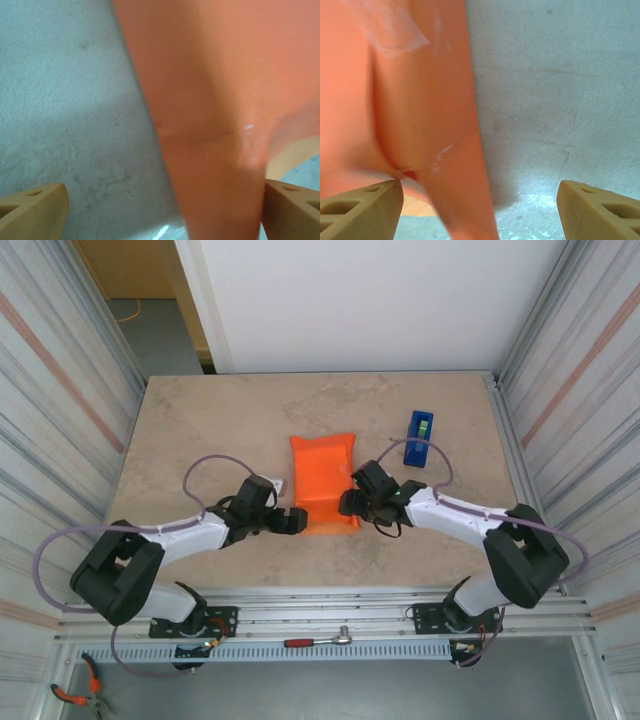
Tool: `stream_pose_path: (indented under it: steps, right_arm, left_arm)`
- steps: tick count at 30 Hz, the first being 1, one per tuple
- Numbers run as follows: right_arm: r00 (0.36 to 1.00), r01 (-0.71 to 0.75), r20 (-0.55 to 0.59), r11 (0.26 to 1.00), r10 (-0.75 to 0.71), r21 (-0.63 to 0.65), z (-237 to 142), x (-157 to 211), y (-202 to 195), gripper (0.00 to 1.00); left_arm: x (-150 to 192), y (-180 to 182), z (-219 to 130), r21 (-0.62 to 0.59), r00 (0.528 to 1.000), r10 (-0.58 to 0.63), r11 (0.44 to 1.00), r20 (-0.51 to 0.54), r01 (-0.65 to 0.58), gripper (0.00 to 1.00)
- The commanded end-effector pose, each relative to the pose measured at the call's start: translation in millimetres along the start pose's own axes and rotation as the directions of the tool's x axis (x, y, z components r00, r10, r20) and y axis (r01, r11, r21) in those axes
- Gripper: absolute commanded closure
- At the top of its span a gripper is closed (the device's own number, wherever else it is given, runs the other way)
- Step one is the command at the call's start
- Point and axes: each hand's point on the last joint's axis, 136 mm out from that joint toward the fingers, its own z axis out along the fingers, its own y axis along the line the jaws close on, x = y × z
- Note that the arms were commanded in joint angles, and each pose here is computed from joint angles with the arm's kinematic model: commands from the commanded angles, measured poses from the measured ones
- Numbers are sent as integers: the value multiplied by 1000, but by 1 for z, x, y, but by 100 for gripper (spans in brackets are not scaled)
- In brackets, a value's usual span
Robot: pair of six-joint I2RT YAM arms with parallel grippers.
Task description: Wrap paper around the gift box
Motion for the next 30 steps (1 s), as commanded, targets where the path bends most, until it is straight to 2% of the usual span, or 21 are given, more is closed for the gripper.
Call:
stream_pose_path:
  steps: [1,3,5,9,11,13,17,25,30]
  right_arm:
    - [997,-34,65,997,38,-63,-26,-8,7,24]
    - [997,-41,66,993,48,-107,-31,-6,14,28]
    - [997,-39,64,988,49,-147,-34,-5,23,37]
    - [998,-21,56,981,32,-193,-30,0,44,60]
    - [998,-9,53,980,20,-200,-23,3,54,75]
    - [999,-1,50,980,11,-201,-13,6,61,85]
    - [998,9,68,985,3,-169,14,8,68,99]
    - [992,-20,124,996,30,-86,53,1,52,100]
    - [994,-22,106,998,28,-59,62,6,43,100]
  left_arm:
    - [-6,12,4,-71,999,20,997,45,-17,4]
    - [-6,13,6,-83,999,23,996,47,-19,4]
    - [-8,14,8,-91,999,23,996,47,-19,4]
    - [-9,13,12,-92,999,29,995,39,-25,4]
    - [-8,12,15,-95,999,32,995,34,-29,5]
    - [-8,12,16,-97,999,36,995,30,-33,5]
    - [-8,10,18,-96,999,40,995,28,-37,5]
    - [-24,2,-7,-87,994,53,995,93,-45,1]
    - [-49,-4,-36,-64,969,9,998,245,7,1]
